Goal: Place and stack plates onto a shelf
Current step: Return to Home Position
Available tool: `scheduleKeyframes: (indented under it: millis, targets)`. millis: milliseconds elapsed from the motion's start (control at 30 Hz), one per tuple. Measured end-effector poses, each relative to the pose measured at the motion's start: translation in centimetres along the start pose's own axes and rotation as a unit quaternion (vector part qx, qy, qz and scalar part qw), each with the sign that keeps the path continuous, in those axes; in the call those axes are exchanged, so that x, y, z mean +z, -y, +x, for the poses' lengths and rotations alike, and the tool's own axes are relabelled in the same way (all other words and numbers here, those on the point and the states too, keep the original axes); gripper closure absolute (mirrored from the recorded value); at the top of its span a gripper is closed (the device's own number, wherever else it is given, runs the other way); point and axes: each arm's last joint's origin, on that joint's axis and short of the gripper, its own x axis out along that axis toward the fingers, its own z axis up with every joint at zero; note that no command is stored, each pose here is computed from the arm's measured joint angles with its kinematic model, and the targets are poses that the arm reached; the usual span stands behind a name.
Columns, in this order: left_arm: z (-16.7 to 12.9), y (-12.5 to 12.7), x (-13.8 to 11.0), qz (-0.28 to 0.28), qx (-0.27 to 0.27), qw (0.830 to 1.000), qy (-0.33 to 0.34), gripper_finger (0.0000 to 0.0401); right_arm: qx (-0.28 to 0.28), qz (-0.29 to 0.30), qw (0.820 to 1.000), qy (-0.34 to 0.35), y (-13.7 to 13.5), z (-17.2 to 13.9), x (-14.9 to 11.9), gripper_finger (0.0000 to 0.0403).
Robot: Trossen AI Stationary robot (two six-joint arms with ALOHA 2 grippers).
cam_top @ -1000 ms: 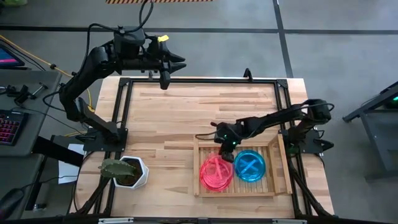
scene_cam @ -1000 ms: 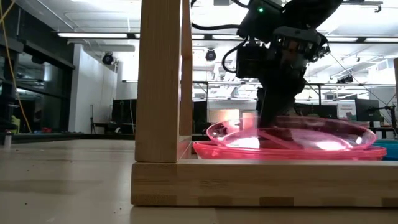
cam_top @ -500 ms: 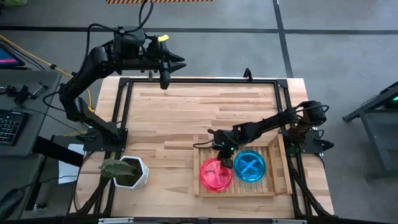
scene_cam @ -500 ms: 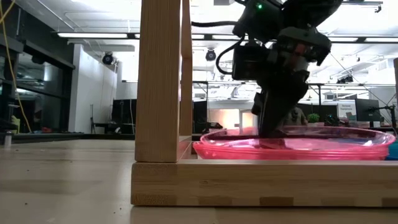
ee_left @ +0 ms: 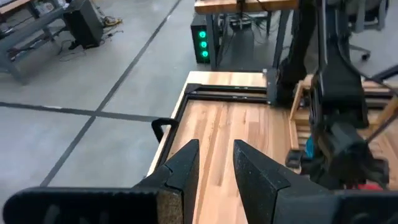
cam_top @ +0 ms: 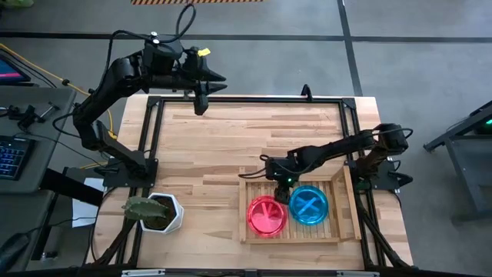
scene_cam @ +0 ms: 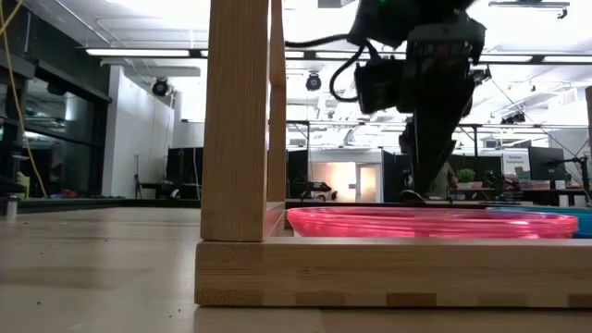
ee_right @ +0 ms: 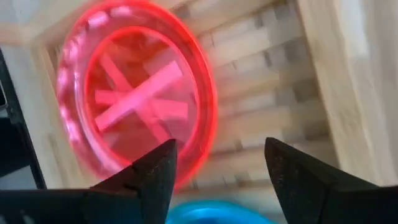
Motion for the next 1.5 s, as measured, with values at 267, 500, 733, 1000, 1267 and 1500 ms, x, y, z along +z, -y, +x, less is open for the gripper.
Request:
scheduleKeyframes:
  millis: [267, 500, 733, 1000, 1267, 1500]
  targets:
    - [2.7, 0.3, -2.6, -0.087, -0.121, 0.989, 0.000, 0.0314, -0.037, -0.003, 0.999, 0.022, -0.4, -4.9, -2.6, 0.0174]
    - [4.2, 2.5, -5.9, -0.165, -0.111, 0.975, 0.102, 0.0314, -0.037, 0.026, 0.990, 0.135, 1.4, -7.9, -7.6, 0.0174]
    - [5.7, 5.2, -10.3, -0.220, -0.083, 0.942, 0.237, 0.0314, 0.033, 0.042, 0.948, 0.314, 3.1, -9.4, -10.5, 0.0174]
    - [6.7, 5.5, -14.5, -0.259, -0.061, 0.936, 0.228, 0.0314, 0.045, 0.033, 0.900, 0.432, 3.2, -13.3, -10.2, 0.0174]
    - [6.0, 4.4, -14.6, -0.251, -0.050, 0.937, 0.239, 0.0314, 0.012, 0.007, 0.869, 0.494, 3.2, -16.8, -9.1, 0.0174]
    - [3.7, 4.2, -14.5, -0.227, -0.041, 0.942, 0.245, 0.0314, 0.005, 0.016, 0.863, 0.504, 3.5, -17.4, -8.9, 0.0174]
